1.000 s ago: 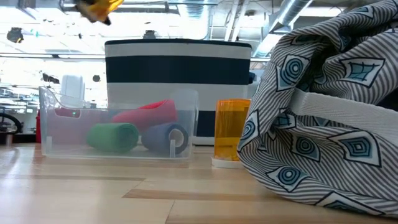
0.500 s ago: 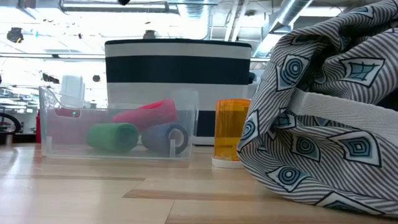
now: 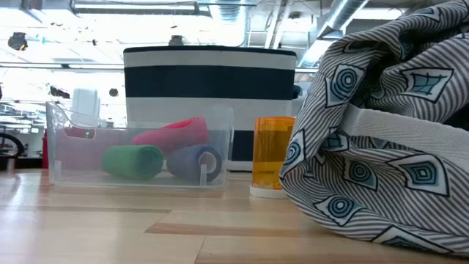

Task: Pick & place medical supplies in basket/bin
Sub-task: Put the left orange pill bottle into the small blue bin

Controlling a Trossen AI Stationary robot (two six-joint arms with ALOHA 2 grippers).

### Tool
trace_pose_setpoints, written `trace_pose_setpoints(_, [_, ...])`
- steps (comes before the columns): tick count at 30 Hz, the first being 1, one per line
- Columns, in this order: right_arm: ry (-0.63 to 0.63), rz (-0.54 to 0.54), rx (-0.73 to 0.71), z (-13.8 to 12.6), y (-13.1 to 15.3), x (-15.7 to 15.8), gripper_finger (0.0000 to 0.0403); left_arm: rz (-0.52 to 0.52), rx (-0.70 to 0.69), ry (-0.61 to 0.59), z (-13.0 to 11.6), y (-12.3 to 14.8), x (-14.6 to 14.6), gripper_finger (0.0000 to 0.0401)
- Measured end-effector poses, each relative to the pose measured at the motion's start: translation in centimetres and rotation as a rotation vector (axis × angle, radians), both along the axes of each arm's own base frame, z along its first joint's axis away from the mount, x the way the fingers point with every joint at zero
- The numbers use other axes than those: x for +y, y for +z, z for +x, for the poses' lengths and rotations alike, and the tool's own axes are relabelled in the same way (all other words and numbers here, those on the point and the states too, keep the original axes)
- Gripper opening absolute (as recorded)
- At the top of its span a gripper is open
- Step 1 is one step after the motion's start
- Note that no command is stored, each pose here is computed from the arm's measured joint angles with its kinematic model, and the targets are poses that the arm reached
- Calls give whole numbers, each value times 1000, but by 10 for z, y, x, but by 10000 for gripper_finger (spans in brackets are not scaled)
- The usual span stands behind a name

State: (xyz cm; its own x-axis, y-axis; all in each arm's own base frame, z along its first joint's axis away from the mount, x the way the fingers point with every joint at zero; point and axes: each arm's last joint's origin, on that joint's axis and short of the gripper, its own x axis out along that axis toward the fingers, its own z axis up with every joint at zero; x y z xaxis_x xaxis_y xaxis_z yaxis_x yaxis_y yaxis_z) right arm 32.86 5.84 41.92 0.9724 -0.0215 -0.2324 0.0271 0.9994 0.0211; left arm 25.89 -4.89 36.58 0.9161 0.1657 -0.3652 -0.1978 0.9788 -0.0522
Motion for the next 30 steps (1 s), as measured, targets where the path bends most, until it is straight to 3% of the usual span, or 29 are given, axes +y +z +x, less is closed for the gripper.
trace_pose_setpoints(9, [-74,-42,-1,0,0,-5,308,2,-37,16,1,3,0,208])
trace_pose_setpoints(23, [18,-76,16,32,-24,-1,311,-2,-45,15,1,4,0,208])
trace_pose_setpoints(30, [-1,-90,-6,28,-18,-4,311,-7,-47,11,1,4,-2,208])
